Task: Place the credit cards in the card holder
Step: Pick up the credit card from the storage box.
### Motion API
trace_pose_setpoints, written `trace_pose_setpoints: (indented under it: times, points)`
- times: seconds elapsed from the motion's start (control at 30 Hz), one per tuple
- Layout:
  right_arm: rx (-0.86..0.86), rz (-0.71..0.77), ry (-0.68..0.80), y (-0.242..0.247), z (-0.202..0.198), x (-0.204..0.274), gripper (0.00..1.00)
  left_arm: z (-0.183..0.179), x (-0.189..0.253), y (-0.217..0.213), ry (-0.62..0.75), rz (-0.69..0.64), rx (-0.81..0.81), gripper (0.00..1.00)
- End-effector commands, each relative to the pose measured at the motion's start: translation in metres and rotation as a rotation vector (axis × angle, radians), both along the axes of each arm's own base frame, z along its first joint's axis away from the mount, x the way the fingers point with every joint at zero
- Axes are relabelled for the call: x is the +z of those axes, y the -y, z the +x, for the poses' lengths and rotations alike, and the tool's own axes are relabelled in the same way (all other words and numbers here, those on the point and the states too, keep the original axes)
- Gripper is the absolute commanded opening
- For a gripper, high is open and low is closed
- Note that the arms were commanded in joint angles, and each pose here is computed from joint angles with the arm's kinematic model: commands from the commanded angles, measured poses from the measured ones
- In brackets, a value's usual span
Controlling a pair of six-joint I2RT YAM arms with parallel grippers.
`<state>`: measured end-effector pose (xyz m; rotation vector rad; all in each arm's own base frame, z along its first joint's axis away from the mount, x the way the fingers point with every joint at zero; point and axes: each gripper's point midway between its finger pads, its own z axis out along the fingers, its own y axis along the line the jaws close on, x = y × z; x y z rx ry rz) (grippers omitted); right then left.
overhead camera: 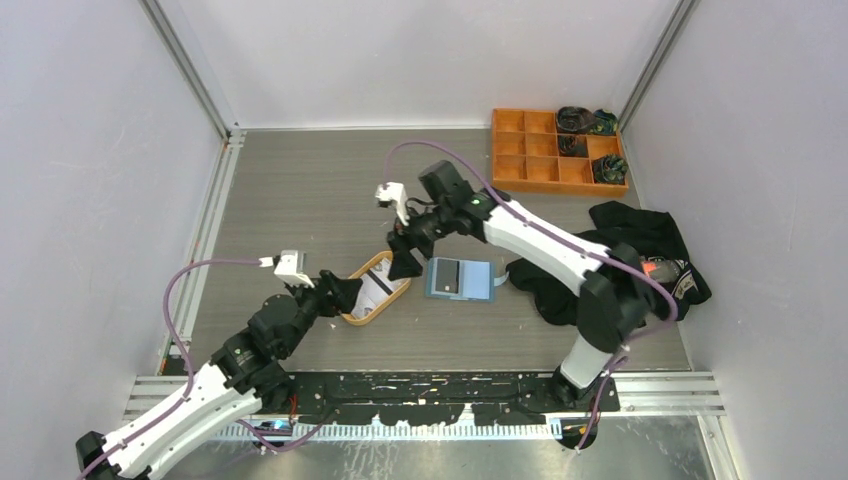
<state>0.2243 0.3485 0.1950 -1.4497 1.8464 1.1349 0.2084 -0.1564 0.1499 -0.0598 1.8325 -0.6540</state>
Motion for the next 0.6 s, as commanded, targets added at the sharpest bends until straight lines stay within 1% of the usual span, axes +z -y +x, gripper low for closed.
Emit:
trace_pose_setpoints:
  times: [0.0,0.13,0.23,0.4,0.53,0.57]
  points:
    - [-0.116,-0.111,-0.117,-0.027,0.013,-0.015,0.78,-0.005,-0.017,-0.027,-0.088,-0.006,0.132,0.72]
    - [-0.188,-0.188,-0.232,-0.050,0.020,-0.049,0.78,-0.008,-0.034,-0.038,-0.169,0.024,0.196,0.71]
    - [-0.286,-0.258,-0.289,-0.060,0.029,-0.077,0.78,-0.009,-0.046,-0.044,-0.233,0.068,0.242,0.71]
    - [-0.385,-0.332,-0.322,-0.065,0.043,-0.105,0.77,-0.008,-0.057,-0.049,-0.304,0.128,0.295,0.70]
    - [-0.409,-0.350,-0.340,-0.067,0.046,-0.115,0.72,-0.008,-0.063,-0.040,-0.329,0.105,0.273,0.66]
    - [-0.408,-0.355,-0.346,-0.068,0.045,-0.118,0.71,-0.008,-0.065,-0.037,-0.332,0.099,0.263,0.63]
